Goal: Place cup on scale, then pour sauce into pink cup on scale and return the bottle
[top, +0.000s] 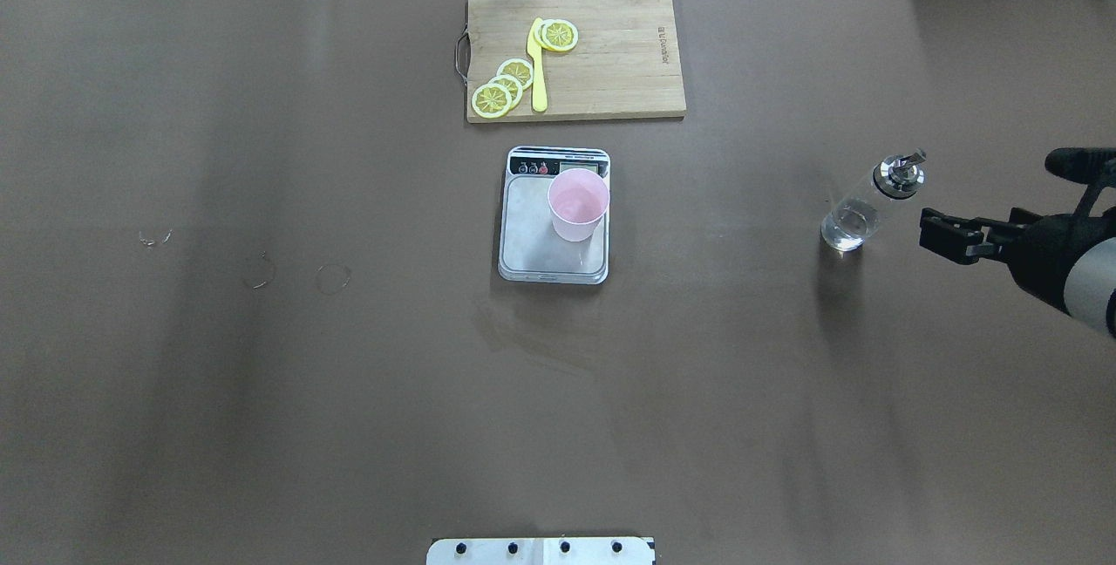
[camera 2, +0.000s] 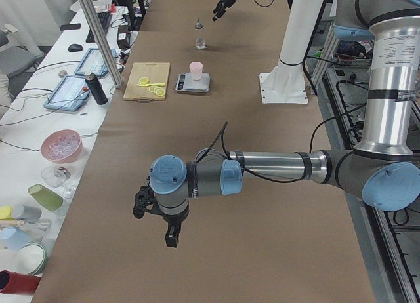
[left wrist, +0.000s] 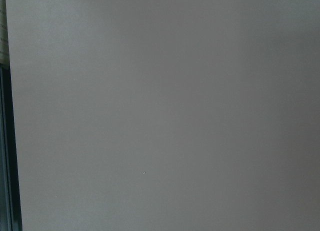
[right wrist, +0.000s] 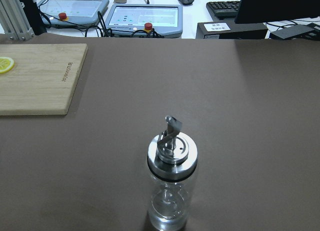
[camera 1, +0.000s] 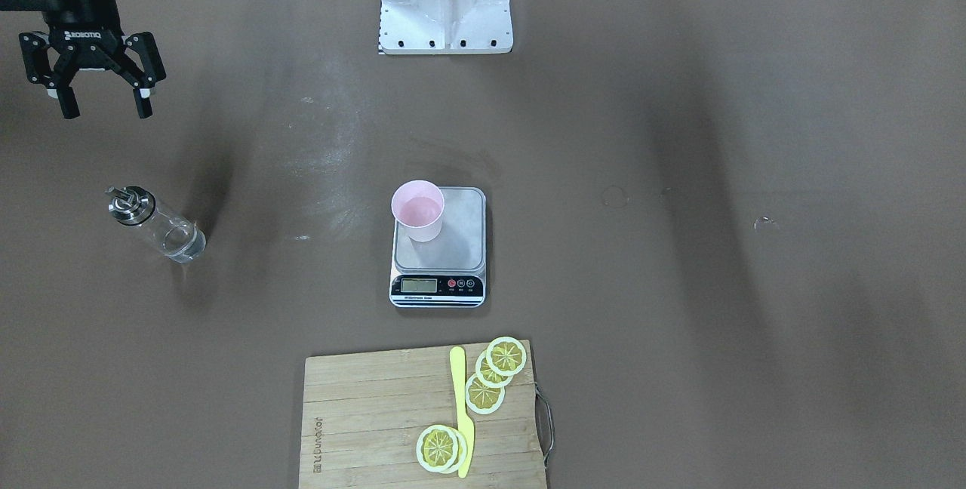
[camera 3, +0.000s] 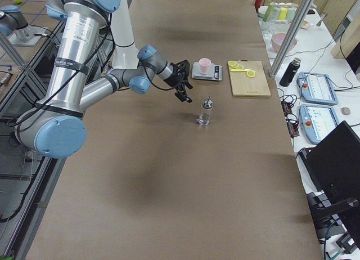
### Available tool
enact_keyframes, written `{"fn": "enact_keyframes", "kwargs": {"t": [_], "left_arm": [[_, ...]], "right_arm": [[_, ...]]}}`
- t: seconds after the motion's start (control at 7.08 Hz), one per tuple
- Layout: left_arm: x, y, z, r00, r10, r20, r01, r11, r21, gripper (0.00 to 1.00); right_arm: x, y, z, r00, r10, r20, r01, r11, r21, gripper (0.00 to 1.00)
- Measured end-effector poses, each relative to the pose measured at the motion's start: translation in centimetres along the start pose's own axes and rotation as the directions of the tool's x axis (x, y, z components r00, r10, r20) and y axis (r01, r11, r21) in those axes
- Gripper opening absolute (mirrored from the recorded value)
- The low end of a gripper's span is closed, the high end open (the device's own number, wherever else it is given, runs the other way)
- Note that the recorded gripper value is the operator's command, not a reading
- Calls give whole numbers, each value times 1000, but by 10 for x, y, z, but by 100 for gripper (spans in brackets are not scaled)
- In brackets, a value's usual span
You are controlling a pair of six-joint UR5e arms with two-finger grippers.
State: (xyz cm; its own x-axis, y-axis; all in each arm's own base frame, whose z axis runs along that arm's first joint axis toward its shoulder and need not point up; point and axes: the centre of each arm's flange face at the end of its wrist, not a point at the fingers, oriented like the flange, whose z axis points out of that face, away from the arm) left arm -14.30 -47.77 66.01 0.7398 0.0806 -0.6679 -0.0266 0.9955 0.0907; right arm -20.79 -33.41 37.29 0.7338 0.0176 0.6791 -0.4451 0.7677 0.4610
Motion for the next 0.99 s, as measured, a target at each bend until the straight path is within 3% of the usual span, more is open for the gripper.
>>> {"fn": "enact_keyframes", "kwargs": {"t": [0.57, 0.71, 0.99], "left_arm": [[-1, 1, 1, 1000, -3, -1, 3, 1000, -3, 99], [0, 0, 0, 1000, -1, -1, 1, 1000, -1, 99], [3, -2, -3, 1000, 5, 1, -5, 1000, 6, 99]], "right_arm": [[104, -90, -2, 990, -129, -59, 122, 987, -109, 100], [151, -114, 14, 989, -135, -61, 125, 981, -149, 100], [252, -154, 52, 998, -59, -34, 49, 969, -243, 100]]}}
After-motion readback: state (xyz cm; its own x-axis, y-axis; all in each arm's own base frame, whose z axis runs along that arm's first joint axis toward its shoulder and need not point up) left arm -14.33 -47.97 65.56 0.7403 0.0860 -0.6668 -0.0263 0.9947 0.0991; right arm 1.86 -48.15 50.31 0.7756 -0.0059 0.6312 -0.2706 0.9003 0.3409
